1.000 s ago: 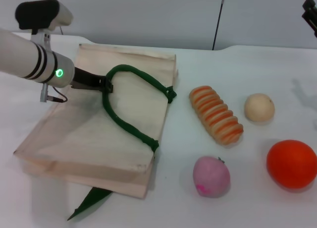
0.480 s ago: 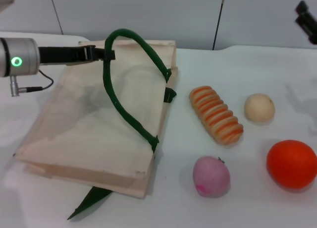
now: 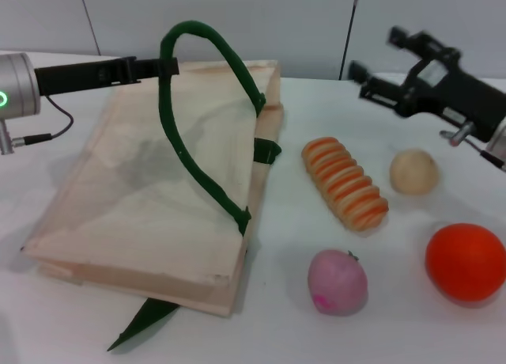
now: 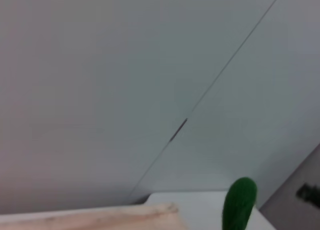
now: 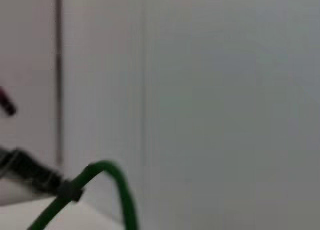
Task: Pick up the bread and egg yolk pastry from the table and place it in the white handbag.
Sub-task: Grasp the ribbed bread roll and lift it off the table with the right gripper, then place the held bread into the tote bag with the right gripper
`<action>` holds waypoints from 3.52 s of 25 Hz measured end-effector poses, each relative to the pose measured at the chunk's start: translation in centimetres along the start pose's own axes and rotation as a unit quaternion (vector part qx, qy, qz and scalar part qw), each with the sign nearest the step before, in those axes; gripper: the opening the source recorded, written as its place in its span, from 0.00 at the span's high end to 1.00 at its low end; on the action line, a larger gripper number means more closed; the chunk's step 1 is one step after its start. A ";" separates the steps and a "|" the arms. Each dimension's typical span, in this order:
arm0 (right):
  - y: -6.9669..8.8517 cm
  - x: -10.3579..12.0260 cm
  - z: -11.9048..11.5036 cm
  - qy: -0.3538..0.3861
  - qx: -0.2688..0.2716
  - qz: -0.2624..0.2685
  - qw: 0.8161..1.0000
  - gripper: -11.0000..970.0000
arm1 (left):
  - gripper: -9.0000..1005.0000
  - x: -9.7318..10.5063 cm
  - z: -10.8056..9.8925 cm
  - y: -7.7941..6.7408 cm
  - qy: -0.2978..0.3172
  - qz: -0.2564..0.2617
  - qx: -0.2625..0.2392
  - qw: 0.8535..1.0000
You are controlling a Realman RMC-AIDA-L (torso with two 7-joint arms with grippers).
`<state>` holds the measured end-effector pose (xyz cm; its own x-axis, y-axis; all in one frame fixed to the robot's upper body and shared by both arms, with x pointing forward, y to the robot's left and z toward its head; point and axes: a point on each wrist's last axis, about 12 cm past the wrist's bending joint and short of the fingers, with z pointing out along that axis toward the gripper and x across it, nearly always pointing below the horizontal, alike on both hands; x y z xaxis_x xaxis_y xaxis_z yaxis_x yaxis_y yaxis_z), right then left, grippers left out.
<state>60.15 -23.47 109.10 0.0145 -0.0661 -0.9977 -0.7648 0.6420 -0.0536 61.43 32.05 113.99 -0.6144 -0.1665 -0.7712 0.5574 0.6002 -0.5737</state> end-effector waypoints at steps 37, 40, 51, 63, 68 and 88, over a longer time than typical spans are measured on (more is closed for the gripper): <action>4.3 -0.7 6.7 0.425 0.005 -0.025 0.905 0.08 | 0.86 -0.4 -4.0 -1.2 -0.112 0.013 0.089 0.990; 4.5 -0.5 6.9 0.438 0.011 -0.031 0.898 0.08 | 0.86 -0.4 -4.2 -1.3 -0.116 0.013 0.091 0.989; 4.4 0.3 7.9 0.479 0.019 -0.039 0.877 0.07 | 0.86 -0.5 -4.3 -1.3 -0.126 0.013 0.093 0.988; 4.7 0.2 8.0 0.480 0.016 -0.042 0.876 0.11 | 0.86 -0.4 -4.3 -1.3 -0.126 0.007 0.094 0.988; 4.7 0.2 8.0 0.480 0.015 -0.042 0.876 0.14 | 0.86 -0.4 -4.3 -1.2 -0.126 0.005 0.093 0.988; 5.9 -4.3 8.4 0.390 -0.002 -0.083 0.917 0.35 | 0.86 -0.3 -4.9 -1.0 -0.143 -0.002 0.088 0.986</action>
<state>60.95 -13.01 112.70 -0.3328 -0.6896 -0.6432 -0.7964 0.5708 -0.2000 58.32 35.34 116.19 -0.4486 -0.3979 -0.8003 0.6592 0.4574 -0.5969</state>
